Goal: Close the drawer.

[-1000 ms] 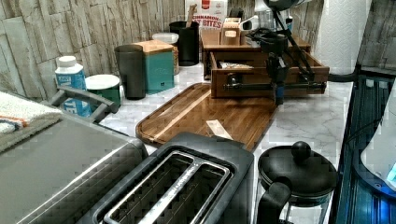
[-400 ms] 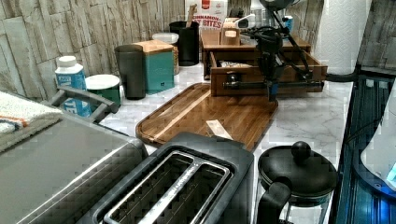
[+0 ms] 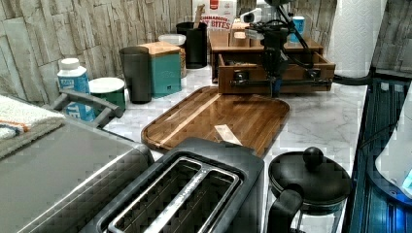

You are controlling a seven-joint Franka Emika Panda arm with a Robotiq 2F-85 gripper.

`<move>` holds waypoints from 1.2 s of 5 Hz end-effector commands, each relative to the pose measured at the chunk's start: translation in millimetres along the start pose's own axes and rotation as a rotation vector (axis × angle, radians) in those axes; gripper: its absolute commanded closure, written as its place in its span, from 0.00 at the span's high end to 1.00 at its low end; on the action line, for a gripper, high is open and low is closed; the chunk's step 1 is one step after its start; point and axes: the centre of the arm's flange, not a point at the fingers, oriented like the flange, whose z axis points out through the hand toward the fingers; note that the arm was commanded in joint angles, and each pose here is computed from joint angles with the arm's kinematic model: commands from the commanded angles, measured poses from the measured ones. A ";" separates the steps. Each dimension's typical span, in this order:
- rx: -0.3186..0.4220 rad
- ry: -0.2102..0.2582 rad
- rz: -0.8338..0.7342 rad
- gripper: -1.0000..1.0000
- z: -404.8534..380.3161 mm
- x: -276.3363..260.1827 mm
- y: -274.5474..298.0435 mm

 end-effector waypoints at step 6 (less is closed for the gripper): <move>-0.400 0.115 0.224 0.00 -147.3 -92.8 165.5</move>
